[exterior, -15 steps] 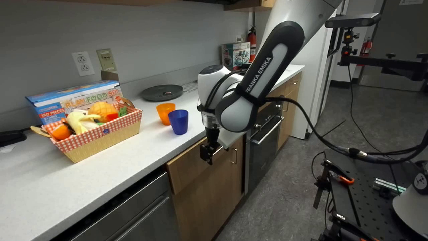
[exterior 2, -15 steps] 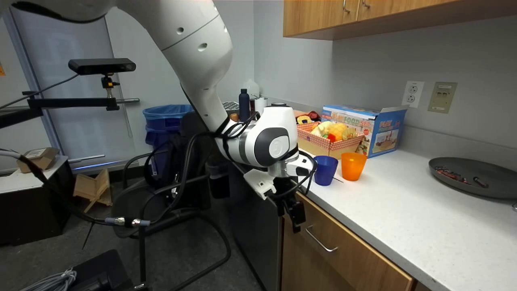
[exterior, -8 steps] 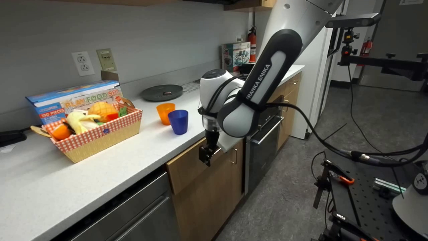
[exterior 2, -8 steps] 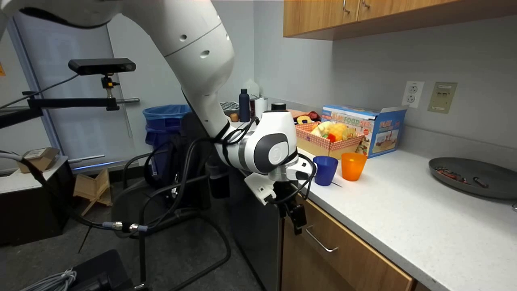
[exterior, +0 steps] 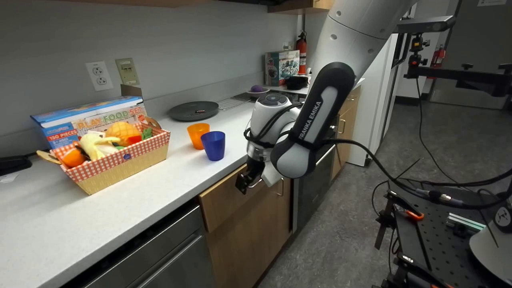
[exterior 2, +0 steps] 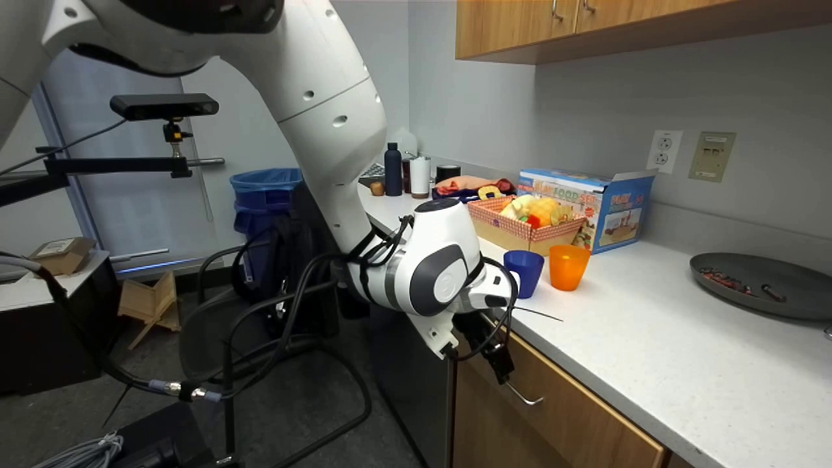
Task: Close the drawer
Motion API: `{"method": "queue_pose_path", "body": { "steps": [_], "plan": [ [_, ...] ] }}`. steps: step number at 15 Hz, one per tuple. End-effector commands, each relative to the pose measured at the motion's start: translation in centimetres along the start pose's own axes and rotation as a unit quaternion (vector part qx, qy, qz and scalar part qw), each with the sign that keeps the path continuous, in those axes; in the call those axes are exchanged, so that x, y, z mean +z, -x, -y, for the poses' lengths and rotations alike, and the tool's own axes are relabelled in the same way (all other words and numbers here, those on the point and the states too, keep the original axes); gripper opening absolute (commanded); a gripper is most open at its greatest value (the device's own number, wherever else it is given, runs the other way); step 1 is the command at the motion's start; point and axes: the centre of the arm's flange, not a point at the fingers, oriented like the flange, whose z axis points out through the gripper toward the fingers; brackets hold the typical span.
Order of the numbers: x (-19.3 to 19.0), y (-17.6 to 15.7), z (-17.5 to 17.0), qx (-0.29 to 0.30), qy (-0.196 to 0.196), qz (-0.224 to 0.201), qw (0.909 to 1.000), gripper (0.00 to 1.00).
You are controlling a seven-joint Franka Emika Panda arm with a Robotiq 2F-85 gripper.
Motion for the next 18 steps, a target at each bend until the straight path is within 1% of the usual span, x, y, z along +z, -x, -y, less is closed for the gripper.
{"method": "queue_pose_path", "body": {
  "steps": [1, 3, 7, 10, 15, 18],
  "plan": [
    [1.3, -0.5, 0.0, -0.006, -0.002, -0.053, 0.9986, 1.00],
    [2.1, -0.8, -0.2, -0.010, 0.005, -0.078, 0.9969, 1.00],
    [3.7, -1.3, -0.2, -0.008, 0.023, -0.114, 0.9932, 1.00],
    [4.2, -2.2, 0.3, -0.004, 0.032, -0.141, 0.9895, 1.00],
    [4.5, -2.2, 0.5, -0.008, 0.041, -0.146, 0.9885, 1.00],
    [3.7, -1.3, 0.6, -0.011, 0.042, -0.133, 0.9902, 1.00]
  ]
}}
